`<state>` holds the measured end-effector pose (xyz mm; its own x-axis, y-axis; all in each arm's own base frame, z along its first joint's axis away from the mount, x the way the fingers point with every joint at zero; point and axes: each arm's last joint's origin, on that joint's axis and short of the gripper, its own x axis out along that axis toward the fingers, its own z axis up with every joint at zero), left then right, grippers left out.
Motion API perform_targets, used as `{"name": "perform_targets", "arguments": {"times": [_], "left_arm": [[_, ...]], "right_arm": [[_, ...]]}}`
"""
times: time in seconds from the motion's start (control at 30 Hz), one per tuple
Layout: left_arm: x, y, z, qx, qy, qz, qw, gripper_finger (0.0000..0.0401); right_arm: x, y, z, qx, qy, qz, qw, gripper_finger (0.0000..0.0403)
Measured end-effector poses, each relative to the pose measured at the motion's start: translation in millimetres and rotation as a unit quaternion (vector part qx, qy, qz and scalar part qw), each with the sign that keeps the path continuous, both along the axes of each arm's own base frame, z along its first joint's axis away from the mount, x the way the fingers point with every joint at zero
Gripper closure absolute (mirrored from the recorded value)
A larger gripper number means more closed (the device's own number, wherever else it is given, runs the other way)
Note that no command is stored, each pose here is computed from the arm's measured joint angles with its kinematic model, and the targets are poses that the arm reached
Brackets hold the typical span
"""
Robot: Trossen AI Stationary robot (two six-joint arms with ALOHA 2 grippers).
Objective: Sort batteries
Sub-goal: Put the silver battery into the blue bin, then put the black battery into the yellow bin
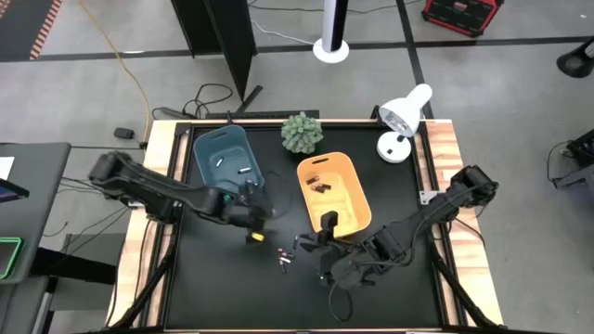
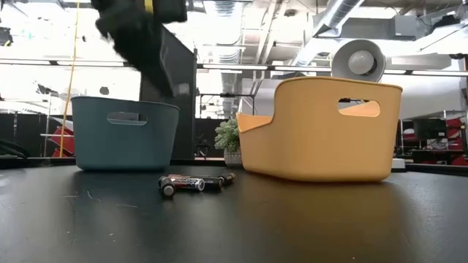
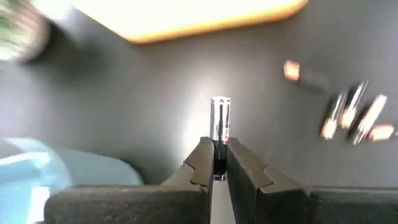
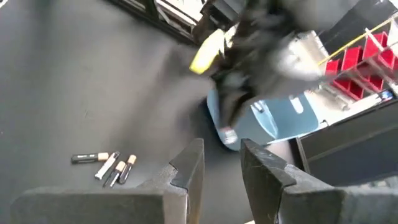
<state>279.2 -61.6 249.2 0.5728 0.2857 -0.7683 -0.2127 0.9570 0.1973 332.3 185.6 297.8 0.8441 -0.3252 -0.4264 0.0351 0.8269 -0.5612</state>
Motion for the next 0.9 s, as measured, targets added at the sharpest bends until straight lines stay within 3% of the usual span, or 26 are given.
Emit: {"name": "perform_targets", "arguments": {"times": [0.17, 0.37, 0.57, 0.8, 0.9], "left_arm": [[-28, 27, 30, 0.028, -0.030, 0.088, 0.995, 0.0383], [-44, 69, 25, 0.032, 0.025, 0.190, 0.981, 0.0376], [-45, 84, 15, 0.040, 0.035, 0.202, 0.978, 0.0329], [-46, 80, 12, 0.046, 0.047, 0.186, 0.980, 0.0236], [-46, 76, 11, 0.016, 0.057, 0.166, 0.984, 0.0212]], "right_arm": [[0, 2, 1, -0.002, -0.006, 0.006, 1.000, 0.0281], [1, 1, 2, 0.001, -0.008, 0.003, 1.000, 0.0281], [0, 2, 2, 0.001, -0.008, 0.003, 1.000, 0.0281], [0, 2, 1, 0.000, -0.006, 0.003, 1.000, 0.0281], [0, 2, 1, 0.000, -0.006, 0.003, 1.000, 0.0281]]}}
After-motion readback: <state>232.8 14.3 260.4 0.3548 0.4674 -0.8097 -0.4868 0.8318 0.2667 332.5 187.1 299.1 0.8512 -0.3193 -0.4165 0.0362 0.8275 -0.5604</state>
